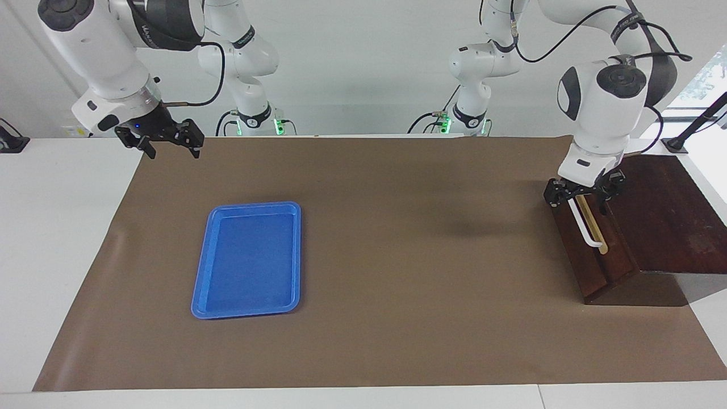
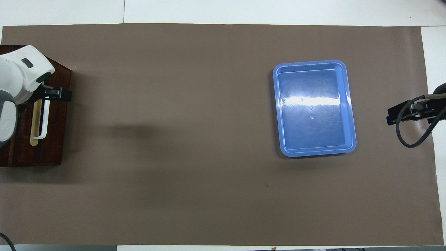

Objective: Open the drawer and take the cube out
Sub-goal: 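Pull the white drawer handle outward with the left gripper, then release the handle and move the left gripper over the yellow cube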

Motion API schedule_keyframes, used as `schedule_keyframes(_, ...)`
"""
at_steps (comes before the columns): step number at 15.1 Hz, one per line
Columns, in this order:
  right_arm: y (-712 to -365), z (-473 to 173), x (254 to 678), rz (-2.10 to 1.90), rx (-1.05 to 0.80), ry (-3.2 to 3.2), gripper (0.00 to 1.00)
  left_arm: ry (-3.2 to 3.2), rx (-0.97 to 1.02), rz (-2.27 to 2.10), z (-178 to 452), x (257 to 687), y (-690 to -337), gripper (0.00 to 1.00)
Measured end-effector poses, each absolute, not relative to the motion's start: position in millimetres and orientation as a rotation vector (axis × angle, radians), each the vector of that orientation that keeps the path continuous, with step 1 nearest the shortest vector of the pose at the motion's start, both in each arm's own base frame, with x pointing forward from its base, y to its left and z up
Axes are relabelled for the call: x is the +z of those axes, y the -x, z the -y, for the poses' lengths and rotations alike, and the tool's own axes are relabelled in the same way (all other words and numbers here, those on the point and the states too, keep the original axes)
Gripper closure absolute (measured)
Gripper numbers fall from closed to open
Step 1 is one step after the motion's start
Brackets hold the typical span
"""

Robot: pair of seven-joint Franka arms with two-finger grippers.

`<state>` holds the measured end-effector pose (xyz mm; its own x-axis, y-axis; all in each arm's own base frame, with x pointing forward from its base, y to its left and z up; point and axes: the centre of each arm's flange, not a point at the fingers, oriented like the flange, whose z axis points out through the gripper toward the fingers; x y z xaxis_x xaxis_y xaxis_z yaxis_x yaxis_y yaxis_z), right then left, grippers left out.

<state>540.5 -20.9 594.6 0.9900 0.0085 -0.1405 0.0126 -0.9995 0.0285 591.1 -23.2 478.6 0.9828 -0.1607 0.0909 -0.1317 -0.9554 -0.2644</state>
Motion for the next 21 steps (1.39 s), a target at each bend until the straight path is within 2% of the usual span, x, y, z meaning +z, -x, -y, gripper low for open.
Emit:
schedule_keyframes(7,-540.6,20.8,594.8,-0.018,-0.218,-3.105,0.0,2.783,-0.178,-0.344,4.9,407.3,-592.0,0.0)
schedule_keyframes(13,-540.6,20.8,595.5,-0.018,-0.216,-3.105,0.0,2.799,-0.187,-0.35,5.6,384.5,-582.8,0.0)
schedule_keyframes(15,-540.7,20.8,595.7,-0.019,-0.215,-3.105,0.0,2.814,-0.223,-0.296,28.5,383.9,-582.1,0.0)
schedule_keyframes(18,-540.7,20.3,595.8,-0.032,-0.215,-3.105,0.0,2.844,-0.271,-0.254,100.4,383.5,-573.3,0.0)
schedule_keyframes(21,-540.7,20.3,595.8,-0.056,-0.215,-3.106,0.0,2.907,-0.257,-0.224,143.4,383.3,-562.4,0.0)
